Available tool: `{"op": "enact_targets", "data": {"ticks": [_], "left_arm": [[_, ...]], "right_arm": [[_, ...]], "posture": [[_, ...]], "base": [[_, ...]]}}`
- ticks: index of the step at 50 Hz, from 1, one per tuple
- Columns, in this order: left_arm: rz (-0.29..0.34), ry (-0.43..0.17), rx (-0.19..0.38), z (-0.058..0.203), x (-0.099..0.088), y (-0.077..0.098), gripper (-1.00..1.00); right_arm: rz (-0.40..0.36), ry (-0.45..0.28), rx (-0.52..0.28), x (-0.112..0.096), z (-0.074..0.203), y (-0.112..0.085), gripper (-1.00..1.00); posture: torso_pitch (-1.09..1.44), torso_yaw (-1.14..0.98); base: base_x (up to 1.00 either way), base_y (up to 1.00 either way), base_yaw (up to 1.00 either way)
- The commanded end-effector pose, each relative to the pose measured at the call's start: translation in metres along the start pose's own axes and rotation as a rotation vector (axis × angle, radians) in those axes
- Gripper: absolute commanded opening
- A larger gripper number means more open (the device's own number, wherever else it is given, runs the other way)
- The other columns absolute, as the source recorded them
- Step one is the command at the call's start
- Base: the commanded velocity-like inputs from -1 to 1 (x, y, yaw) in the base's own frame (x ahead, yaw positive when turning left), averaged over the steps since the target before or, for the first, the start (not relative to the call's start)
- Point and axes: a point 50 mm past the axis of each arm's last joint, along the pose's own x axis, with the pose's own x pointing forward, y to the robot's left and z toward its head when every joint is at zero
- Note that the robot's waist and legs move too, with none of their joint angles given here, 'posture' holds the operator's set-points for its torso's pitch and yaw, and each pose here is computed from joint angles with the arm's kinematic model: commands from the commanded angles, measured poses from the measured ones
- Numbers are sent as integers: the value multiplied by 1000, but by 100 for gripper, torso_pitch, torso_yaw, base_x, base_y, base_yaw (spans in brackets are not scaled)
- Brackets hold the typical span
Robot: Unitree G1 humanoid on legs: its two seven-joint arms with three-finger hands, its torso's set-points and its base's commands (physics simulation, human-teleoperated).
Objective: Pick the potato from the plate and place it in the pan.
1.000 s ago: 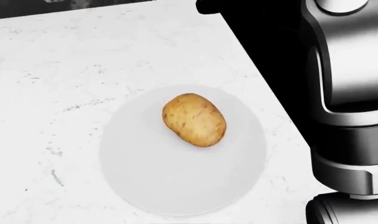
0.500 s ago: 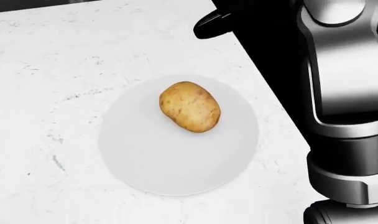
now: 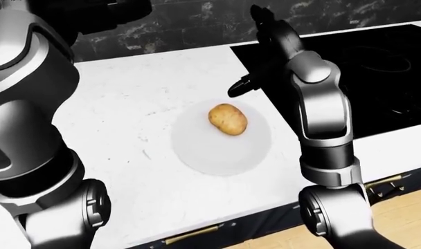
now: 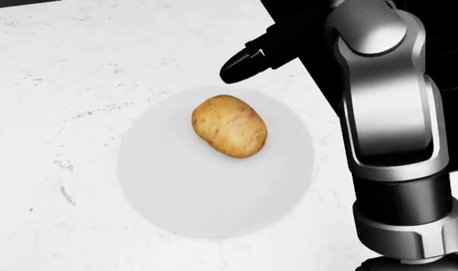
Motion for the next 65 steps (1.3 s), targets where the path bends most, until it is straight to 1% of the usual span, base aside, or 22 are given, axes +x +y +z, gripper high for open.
{"op": "enact_targets", "data": {"ticks": [1, 3, 4, 5, 6, 10, 15, 17, 21, 27, 32, 39, 44, 51, 59, 60, 61, 62, 63, 64, 65], "left_arm": [[4, -74, -20, 15, -2, 1, 100], [5, -74, -20, 15, -2, 1, 100], [4, -74, -20, 15, -2, 1, 100], [4, -74, -19, 15, -2, 1, 100], [4, -74, -19, 14, -2, 1, 100], [5, -74, -20, 15, -2, 1, 100], [5, -73, -18, 15, -2, 1, 100], [4, -74, -18, 15, -2, 1, 100], [4, -73, -18, 14, -2, 1, 100], [2, -74, -17, 15, -3, 1, 100], [1, -74, -17, 15, -3, 0, 100], [2, -74, -16, 14, -2, 1, 100], [1, -72, -15, 14, -3, 0, 100], [0, -71, -15, 13, -2, 0, 100], [-1, -71, -14, 13, -2, 0, 100], [-1, -71, -14, 13, -2, 0, 100], [-1, -71, -14, 13, -2, 0, 100], [-1, -71, -15, 12, -1, 0, 100], [0, -71, -15, 13, -1, 0, 100], [0, -72, -15, 13, -2, 0, 100], [-1, -72, -14, 13, -2, 0, 100]], "right_arm": [[-10, -84, -10, -7, 21, -10, 100], [25, -80, -10, -10, 20, -9, 100], [63, -69, -20, -12, 19, -7, 100], [92, -72, -15, -15, 18, -4, 100], [93, -73, -16, -16, 19, -5, 100], [142, -70, -14, -22, 17, -4, 100], [209, -57, -31, -27, 12, 2, 100], [224, -55, -36, -28, 11, 4, 100], [243, -50, -42, -27, 7, 7, 100], [278, -34, -61, -21, -2, 22, 100], [317, -28, -71, -23, -7, 30, 100], [336, -20, -78, -25, -9, 30, 100], [359, 1, -101, -29, -14, 32, 100], [364, 32, -111, -24, -24, 33, 100], [365, 61, -97, -18, -37, 33, 100], [365, 62, -96, -18, -37, 33, 95], [365, 62, -96, -18, -36, 33, 65], [364, 63, -96, -17, -37, 33, 18], [364, 63, -96, -17, -37, 33, 16], [364, 64, -96, -17, -37, 33, 8], [365, 63, -95, -17, -37, 33, 11]], "posture": [[0, 0], [0, 0], [0, 0], [0, 0], [0, 0], [0, 0], [0, 0], [0, 0], [0, 0], [0, 0], [0, 0], [0, 0], [0, 0], [0, 0], [0, 0], [0, 0], [0, 0], [0, 0], [0, 0], [0, 0], [0, 0]], "base": [[0, 0, 0], [0, 0, 0], [0, 0, 0], [0, 0, 0], [0, 0, 0], [0, 0, 0], [0, 0, 0], [0, 0, 0], [0, 0, 0], [0, 0, 0], [0, 0, 0], [0, 0, 0], [0, 0, 0], [0, 0, 0], [0, 0, 0], [0, 0, 0], [0, 0, 0], [0, 0, 0], [0, 0, 0], [0, 0, 0], [0, 0, 0]]}}
